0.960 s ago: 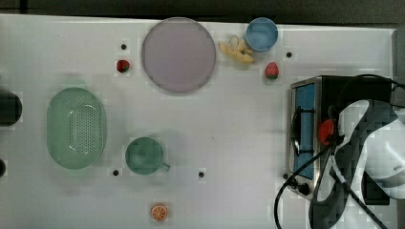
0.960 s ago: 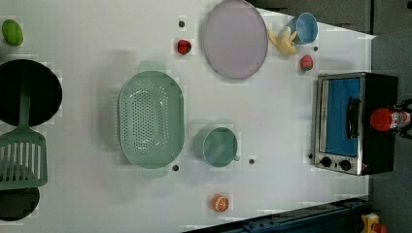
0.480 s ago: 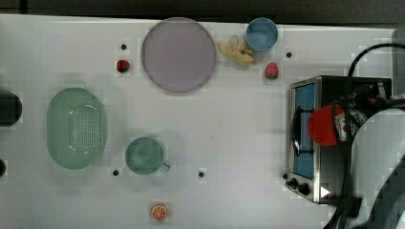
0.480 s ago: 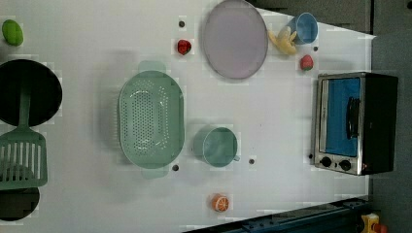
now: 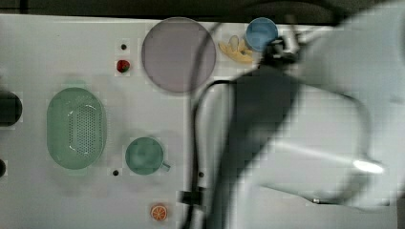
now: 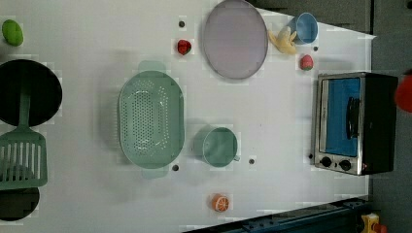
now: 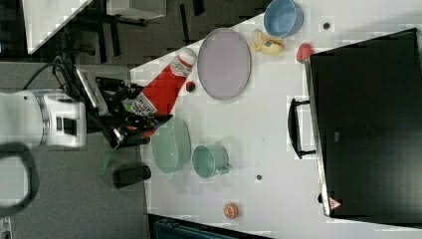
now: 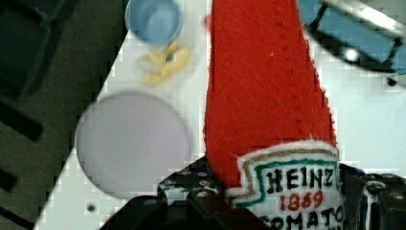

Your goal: Pick Ketchup from oven and place it on table.

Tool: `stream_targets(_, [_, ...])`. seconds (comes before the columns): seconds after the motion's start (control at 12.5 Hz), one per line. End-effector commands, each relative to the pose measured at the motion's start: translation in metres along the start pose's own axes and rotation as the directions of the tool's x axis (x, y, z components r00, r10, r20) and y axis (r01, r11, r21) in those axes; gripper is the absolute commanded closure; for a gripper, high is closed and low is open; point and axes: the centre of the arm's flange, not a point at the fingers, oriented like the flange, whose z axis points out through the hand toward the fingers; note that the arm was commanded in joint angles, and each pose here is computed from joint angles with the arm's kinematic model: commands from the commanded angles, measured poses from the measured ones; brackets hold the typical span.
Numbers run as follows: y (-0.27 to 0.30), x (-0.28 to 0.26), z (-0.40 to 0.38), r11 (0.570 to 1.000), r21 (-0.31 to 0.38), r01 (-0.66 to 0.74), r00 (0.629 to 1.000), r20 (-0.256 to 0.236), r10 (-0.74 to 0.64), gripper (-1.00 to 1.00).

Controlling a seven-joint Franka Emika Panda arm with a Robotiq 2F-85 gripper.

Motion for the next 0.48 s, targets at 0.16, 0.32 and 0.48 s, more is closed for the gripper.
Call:
stream_targets(0.16, [-0.015,-0.041,0.077,0.989,-0.113,0.09,0.996,0.032,-0.087,-0.21])
stream_targets(0.32, [-0.002,-0.051,0.152,0.983,-0.154,0.105,0.994,0.047,-0.098,-0.21])
stream_targets(0.48, [0.011,-0.052,0.202,0.982,-0.16,0.097,0.995,0.044,-0.091,-0.21])
